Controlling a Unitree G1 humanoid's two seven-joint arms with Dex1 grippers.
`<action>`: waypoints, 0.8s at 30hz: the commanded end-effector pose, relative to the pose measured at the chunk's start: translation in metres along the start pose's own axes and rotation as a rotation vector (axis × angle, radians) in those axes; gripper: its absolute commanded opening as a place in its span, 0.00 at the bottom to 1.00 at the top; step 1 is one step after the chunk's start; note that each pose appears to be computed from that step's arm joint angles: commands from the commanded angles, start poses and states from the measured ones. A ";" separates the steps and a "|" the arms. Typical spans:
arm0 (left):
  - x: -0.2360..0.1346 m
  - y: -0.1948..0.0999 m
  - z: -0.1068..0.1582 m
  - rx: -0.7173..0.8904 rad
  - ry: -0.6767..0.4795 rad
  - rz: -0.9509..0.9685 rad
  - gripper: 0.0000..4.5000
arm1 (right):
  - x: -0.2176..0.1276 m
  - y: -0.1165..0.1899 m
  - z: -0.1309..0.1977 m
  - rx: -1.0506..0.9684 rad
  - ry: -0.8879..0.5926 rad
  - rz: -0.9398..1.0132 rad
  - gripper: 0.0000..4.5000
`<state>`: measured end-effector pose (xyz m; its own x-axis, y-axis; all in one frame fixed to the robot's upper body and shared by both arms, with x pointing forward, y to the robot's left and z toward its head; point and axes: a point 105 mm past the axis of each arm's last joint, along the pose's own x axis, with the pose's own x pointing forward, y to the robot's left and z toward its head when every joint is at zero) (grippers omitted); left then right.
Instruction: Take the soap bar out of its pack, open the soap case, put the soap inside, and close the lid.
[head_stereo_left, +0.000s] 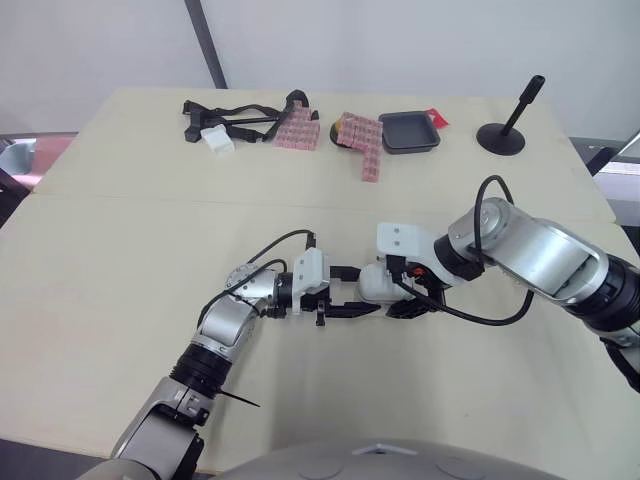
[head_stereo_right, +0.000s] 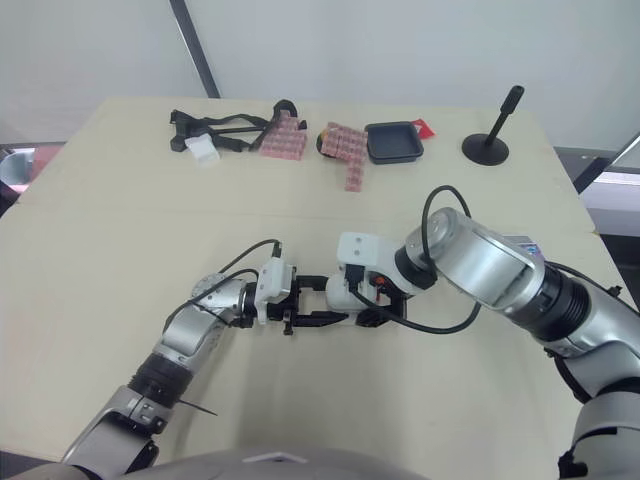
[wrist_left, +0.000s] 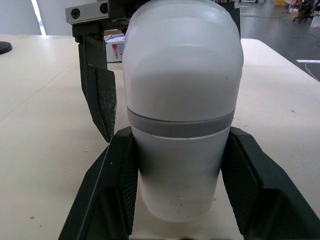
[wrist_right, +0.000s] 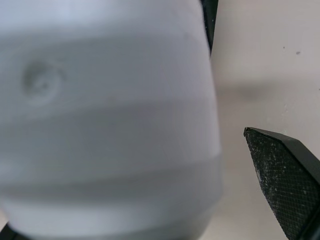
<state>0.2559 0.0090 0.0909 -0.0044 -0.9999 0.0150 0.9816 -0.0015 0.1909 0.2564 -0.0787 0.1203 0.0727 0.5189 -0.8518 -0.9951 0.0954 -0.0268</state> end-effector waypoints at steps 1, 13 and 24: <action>0.002 0.000 0.010 0.039 -0.027 -0.011 0.42 | -0.009 0.001 -0.002 -0.005 -0.017 -0.027 1.00; -0.005 0.000 0.007 0.042 -0.005 -0.010 0.42 | -0.026 0.015 -0.033 0.143 -0.194 -0.068 1.00; -0.008 0.001 0.006 0.050 0.005 -0.015 0.42 | -0.019 0.013 -0.082 0.190 -0.489 -0.251 1.00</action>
<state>0.2558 0.0154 0.0905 -0.0129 -0.9999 -0.0090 0.9771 -0.0146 0.2123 0.2282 -0.1488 0.0827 0.2945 0.7795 -0.5529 -0.9283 0.3709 0.0285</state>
